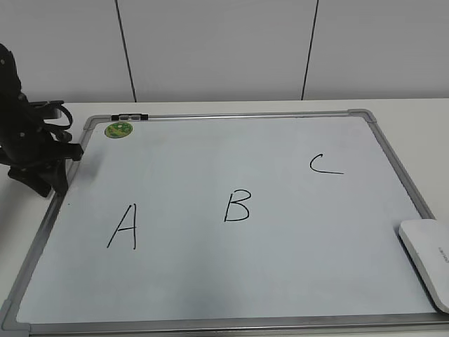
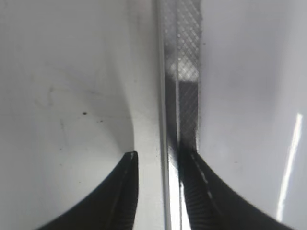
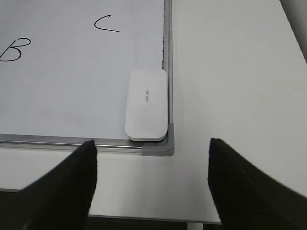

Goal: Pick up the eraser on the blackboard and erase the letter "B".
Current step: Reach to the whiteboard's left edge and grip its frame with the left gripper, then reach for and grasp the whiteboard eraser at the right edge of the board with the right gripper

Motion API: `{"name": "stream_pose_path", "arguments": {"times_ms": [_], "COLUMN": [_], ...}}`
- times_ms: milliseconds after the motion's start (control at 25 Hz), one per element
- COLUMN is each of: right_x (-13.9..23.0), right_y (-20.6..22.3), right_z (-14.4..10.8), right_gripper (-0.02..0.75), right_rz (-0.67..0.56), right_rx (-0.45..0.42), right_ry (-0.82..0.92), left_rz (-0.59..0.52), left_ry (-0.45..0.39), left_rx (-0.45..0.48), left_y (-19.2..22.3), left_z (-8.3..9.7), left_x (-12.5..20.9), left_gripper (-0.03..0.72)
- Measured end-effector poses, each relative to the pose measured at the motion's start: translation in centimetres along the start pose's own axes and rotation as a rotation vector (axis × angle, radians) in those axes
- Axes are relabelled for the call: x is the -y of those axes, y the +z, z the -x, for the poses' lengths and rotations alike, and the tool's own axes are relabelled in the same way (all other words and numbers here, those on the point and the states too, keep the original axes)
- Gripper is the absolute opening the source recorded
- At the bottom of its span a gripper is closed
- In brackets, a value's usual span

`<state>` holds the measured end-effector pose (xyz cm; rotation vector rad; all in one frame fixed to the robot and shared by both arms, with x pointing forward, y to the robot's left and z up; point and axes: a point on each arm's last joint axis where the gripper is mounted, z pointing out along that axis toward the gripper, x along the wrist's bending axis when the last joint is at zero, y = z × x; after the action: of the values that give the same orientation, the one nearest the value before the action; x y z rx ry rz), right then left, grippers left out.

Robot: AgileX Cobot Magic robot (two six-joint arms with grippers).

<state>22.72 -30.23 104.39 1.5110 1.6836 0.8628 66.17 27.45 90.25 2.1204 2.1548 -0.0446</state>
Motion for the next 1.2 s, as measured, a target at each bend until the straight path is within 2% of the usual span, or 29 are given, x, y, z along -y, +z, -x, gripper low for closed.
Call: {"name": "stream_pose_path", "arguments": {"times_ms": [120,440,1200], "right_x": [0.0,0.0,-0.14], "right_y": [0.0,0.0,0.18], "right_z": [0.0,0.0,0.11], "right_gripper": [0.534,0.534,0.534], "right_rz": [0.0,0.0,-0.014], "right_rx": [0.0,0.0,0.011], "right_ry": [0.0,0.0,-0.006], "left_rz": [-0.002,-0.01,-0.011], "left_ry": [-0.004,-0.008,-0.014], "left_rx": [0.006,0.012,0.021], "left_y": [0.0,0.0,-0.02], "left_z": [0.05,0.11,0.19], "left_x": [0.02,0.09,0.1], "left_gripper": [0.213,0.052,0.043]}}
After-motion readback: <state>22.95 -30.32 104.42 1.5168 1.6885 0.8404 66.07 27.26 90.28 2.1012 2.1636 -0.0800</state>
